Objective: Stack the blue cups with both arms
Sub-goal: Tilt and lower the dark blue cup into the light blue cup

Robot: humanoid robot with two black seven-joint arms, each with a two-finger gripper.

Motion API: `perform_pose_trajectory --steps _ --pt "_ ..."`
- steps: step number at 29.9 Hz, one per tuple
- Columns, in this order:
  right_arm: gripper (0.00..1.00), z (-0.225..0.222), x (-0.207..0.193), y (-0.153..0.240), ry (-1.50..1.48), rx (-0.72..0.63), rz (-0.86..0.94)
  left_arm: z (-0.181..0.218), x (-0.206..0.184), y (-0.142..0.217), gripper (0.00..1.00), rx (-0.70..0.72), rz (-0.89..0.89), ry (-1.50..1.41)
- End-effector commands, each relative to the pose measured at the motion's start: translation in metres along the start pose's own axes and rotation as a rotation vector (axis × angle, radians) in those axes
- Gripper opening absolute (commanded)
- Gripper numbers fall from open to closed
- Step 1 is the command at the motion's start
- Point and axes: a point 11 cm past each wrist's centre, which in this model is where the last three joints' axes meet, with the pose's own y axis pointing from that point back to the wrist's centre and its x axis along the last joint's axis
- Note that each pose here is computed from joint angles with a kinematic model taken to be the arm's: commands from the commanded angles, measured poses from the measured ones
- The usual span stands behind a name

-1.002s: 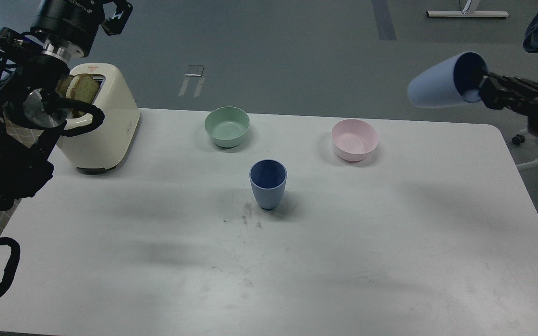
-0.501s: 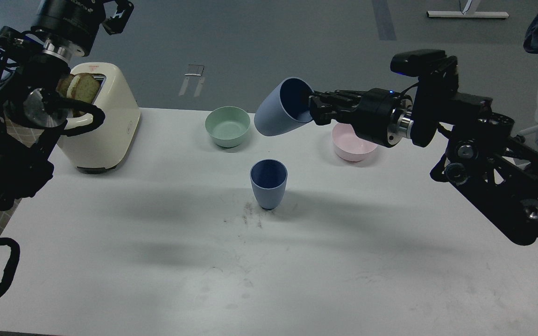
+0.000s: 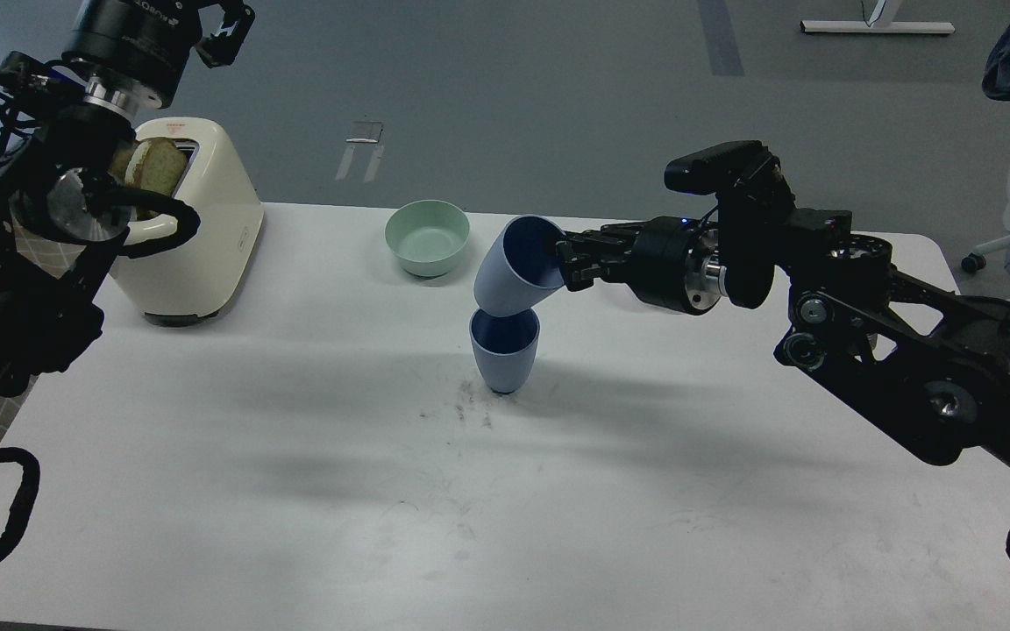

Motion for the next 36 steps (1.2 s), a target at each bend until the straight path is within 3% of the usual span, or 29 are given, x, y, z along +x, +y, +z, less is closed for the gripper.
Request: perform_pose_trajectory --steps 1,28,36 --pt "0.00 0.003 -0.005 -0.003 -0.004 -0.008 -0.017 0.000 0.000 0.000 0.98 0.001 -0.002 -0.001" --pt "0.00 -0.006 -0.013 -0.011 -0.014 0.013 -0.030 0.000 0.000 0.000 0.98 -0.004 -0.002 0.005" --pt "0.09 -0.004 -0.019 -0.012 -0.027 0.008 -0.040 -0.001 0.000 0.000 0.98 0.000 -0.001 0.004"
